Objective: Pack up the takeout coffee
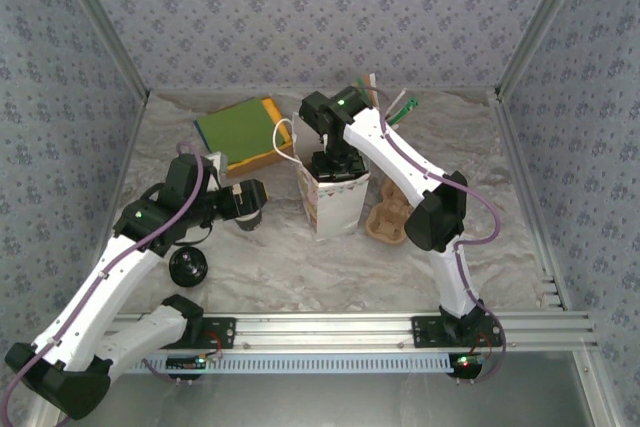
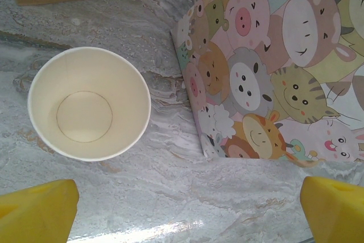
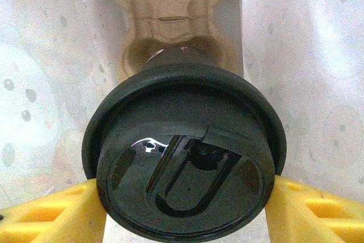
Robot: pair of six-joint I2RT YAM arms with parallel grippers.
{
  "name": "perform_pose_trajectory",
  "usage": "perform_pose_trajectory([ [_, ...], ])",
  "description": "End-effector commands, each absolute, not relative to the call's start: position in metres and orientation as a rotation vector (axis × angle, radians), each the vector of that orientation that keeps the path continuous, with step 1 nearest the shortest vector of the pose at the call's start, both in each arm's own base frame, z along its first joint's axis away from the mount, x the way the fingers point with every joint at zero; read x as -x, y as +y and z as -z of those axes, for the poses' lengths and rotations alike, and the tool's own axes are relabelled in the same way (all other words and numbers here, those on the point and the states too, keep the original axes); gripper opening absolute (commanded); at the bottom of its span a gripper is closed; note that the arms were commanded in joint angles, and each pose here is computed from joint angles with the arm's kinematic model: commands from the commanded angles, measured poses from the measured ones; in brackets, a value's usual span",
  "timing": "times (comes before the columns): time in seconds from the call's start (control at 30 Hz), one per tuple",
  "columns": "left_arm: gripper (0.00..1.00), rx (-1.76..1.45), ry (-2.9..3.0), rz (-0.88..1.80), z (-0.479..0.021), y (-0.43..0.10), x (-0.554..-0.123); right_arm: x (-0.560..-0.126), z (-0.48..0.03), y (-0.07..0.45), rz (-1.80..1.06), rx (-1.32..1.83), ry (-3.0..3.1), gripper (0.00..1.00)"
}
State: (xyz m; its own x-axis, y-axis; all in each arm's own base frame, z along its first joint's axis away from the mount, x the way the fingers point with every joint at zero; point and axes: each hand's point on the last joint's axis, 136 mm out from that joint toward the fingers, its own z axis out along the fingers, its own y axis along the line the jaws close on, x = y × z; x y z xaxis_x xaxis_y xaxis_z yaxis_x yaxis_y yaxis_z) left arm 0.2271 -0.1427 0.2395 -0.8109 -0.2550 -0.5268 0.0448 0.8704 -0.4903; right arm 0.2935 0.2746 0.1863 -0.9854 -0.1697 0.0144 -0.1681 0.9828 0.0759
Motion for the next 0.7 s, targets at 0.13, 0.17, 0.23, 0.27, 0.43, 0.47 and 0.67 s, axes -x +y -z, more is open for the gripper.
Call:
perform_pose_trajectory([
  [0.13,1.0,0.141,2.42,0.683,-0.2449,-0.1467,-0.2282,-0.27,-0.199,0.2538,0.063,-0.257,-3.03,0.68],
  [0.17,1.0,0.141,2.42,0.683,-0.2444,-0.1466,-0.2282,-0.2699,-0.1991,0.2539,0.064,-0.257,-3.03,0.68],
  [0.23,1.0,0.142,2.42,0.683,-0.2444,-0.1466,-0.2282,-0.2702,-0.199,0.2536,0.063,-0.256,-3.031,0.68],
  [0.27,1.0,0.14,2.421,0.683,-0.2443,-0.1467,-0.228,-0.2703,-0.1986,0.254,0.066,-0.254,-3.029,0.68],
  [0.43,1.0,0.142,2.422,0.683,-0.244,-0.1467,-0.2283,-0.2704,-0.1985,0.2541,0.065,-0.253,-3.03,0.68],
  [0.47,1.0,0.14,2.42,0.683,-0.2441,-0.1467,-0.2283,-0.2704,-0.1983,0.2539,0.064,-0.253,-3.029,0.68],
  [0.67,1.0,0.14,2.418,0.685,-0.2447,-0.1472,-0.2288,-0.2706,-0.1976,0.2537,0.061,-0.253,-3.029,0.68],
])
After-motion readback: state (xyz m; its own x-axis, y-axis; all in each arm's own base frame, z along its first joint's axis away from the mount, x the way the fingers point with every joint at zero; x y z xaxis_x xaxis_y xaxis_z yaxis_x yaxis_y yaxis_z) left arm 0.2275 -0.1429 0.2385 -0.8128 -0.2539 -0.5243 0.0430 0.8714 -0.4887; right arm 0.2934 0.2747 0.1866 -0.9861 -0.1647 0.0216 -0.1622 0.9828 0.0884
